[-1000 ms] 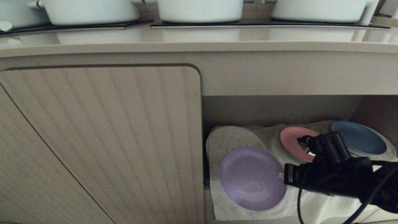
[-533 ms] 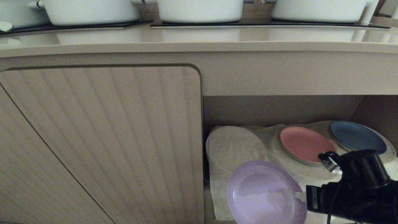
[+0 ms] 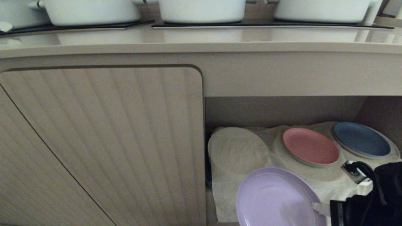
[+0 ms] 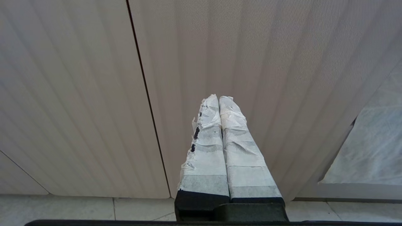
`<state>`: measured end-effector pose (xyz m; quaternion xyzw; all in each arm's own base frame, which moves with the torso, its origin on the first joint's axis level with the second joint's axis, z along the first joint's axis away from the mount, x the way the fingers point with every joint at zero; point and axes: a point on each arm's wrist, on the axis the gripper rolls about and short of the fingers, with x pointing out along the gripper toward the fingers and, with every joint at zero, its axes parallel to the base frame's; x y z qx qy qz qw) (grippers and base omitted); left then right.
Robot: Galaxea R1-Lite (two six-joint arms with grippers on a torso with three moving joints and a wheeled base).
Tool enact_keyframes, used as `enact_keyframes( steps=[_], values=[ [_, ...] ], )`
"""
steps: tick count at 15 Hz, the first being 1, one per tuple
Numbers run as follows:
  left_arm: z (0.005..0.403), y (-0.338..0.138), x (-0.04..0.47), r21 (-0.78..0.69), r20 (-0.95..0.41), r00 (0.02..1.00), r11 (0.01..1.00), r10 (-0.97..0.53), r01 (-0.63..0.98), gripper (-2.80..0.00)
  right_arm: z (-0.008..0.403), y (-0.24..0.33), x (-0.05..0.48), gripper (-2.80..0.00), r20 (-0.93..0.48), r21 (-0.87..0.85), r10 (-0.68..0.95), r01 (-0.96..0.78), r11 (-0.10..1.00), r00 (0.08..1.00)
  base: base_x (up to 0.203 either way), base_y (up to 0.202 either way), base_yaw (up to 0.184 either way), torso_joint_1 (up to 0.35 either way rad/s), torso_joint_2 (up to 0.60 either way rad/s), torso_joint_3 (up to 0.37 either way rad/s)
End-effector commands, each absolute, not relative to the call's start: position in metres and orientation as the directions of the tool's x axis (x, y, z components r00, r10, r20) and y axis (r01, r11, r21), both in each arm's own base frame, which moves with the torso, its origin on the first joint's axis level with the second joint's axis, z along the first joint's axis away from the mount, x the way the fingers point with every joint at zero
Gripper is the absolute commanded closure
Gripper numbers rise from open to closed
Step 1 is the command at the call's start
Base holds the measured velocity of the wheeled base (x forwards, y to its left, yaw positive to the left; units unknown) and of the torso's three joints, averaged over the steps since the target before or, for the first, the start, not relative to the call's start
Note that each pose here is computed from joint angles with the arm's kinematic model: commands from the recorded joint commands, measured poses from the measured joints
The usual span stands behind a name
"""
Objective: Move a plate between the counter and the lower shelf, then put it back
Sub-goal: Put the plate
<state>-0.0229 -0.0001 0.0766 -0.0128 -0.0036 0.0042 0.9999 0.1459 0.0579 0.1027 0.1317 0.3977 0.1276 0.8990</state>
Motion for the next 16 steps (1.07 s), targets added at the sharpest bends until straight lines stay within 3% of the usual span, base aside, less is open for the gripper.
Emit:
enact_keyframes(
  steps=[1, 8, 16],
  values=[
    [0.077, 0.000, -0.023, -0.026, 0.006, 1.000, 1.000, 0.009, -0.009, 0.00, 0.109, 0.054, 0.137, 0.00, -0.667, 0.343, 0.335, -0.124, 0.931, 0.666, 0.000, 0.000, 0.000, 0.000, 0.00, 0.000],
    [0.077, 0.000, -0.023, -0.026, 0.006, 1.000, 1.000, 0.009, -0.009, 0.00, 0.104, 0.037, 0.104, 0.00, -0.803, 0.287, 0.252, -0.020, 0.958, 0.539, 0.000, 0.000, 0.000, 0.000, 0.00, 0.000],
    [0.077, 0.000, -0.023, -0.026, 0.006, 1.000, 1.000, 0.009, -0.009, 0.00, 0.097, 0.030, 0.095, 0.00, -0.821, 0.317, 0.230, 0.083, 0.945, 0.523, 0.000, 0.000, 0.000, 0.000, 0.00, 0.000]
  ],
)
